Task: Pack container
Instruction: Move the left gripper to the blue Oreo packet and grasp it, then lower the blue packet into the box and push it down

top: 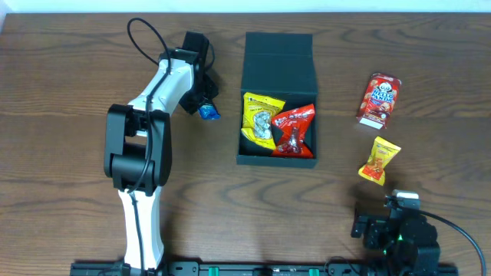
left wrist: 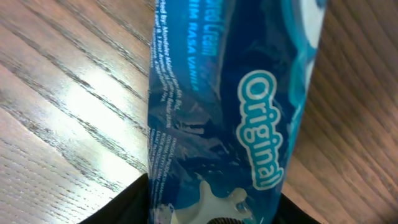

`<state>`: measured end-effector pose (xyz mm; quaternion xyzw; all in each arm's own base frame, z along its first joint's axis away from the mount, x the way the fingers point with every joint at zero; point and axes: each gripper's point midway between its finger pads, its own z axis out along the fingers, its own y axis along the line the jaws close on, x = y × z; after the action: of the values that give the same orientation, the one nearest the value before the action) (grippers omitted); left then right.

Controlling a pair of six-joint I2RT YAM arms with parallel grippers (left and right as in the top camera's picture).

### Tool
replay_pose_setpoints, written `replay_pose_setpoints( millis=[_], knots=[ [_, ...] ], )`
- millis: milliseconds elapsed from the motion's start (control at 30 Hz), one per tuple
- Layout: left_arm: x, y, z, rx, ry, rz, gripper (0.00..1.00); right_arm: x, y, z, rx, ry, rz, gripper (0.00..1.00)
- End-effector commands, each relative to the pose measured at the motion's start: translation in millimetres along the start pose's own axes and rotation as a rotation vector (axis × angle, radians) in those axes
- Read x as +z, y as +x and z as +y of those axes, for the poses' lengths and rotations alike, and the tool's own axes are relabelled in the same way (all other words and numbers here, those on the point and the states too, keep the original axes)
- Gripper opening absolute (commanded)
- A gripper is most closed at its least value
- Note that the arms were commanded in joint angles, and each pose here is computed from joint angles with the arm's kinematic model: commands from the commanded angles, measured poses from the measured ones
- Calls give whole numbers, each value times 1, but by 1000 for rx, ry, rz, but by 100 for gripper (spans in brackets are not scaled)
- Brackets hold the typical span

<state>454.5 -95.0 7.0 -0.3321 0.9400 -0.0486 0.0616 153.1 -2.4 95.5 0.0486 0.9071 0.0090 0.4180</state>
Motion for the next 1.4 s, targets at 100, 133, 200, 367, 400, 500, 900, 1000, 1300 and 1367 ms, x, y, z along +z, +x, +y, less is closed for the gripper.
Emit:
replay_pose_setpoints(
  millis=[100, 133, 200, 367, 400, 500, 900, 1000, 1300, 1367],
  knots=[
    [4, 2, -4, 7, -7, 2, 43, 0, 1, -2, -1, 9, 2, 99],
    [4, 2, -4, 8, -7, 3, 41, 0, 1, -2, -1, 9, 2, 99],
    [4, 3, -4, 10, -8, 3, 38, 0, 1, -2, -1, 9, 2, 99],
    [4, 5, -5, 21, -10, 5, 36, 0, 1, -2, -2, 9, 2, 99],
    [4, 6, -4, 22, -11, 7, 36, 0, 1, -2, -2, 9, 2, 99],
    [4, 8, -4, 28, -16, 11, 31, 0, 1, -2, -2, 9, 2, 99],
    [4, 14, -4, 62, -28, 22, 26, 0, 1, -2, -1, 9, 2, 99],
    [3, 16, -4, 85, -31, 24, 18, 0, 1, -2, -2, 9, 2, 99],
    [-32, 6, -6, 130, -38, -73, 9, 0, 1, -2, -2, 9, 2, 99],
    [-44, 4, -9, 158, -27, -99, 9, 0, 1, -2, -2, 9, 2, 99]
  ],
)
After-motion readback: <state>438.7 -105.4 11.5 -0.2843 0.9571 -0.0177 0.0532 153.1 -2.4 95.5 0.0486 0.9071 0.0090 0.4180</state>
